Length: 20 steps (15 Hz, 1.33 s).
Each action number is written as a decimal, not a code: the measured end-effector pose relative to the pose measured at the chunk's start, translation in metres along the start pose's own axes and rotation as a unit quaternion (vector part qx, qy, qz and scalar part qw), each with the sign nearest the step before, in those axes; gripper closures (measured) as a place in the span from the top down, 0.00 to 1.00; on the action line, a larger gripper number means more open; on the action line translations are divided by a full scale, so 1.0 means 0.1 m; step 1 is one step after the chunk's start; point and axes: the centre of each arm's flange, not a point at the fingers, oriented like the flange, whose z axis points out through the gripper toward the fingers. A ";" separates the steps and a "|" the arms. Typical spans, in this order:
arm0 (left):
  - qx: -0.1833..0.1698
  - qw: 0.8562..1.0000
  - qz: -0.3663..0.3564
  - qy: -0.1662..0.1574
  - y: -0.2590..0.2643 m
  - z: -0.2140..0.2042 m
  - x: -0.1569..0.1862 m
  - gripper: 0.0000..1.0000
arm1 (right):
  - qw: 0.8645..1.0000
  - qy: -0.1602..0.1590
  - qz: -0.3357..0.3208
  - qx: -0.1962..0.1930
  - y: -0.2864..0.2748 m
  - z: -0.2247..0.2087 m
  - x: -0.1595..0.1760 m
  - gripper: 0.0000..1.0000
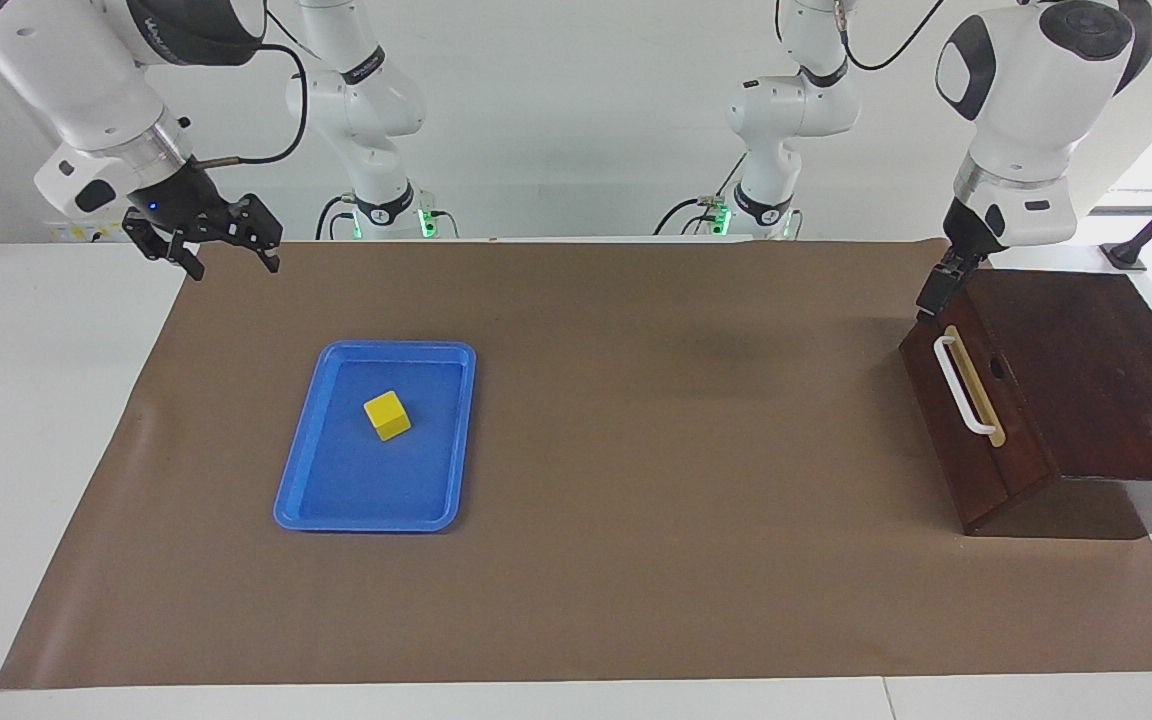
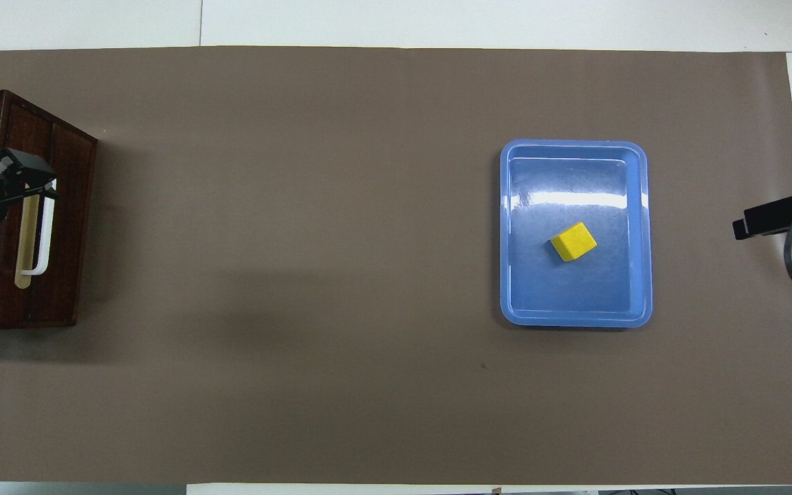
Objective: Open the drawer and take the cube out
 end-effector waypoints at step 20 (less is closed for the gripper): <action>-0.033 0.970 0.236 -0.049 -0.07 -0.20 -0.06 1.00 | 0.994 -0.079 0.077 -0.027 0.16 0.07 -0.12 1.00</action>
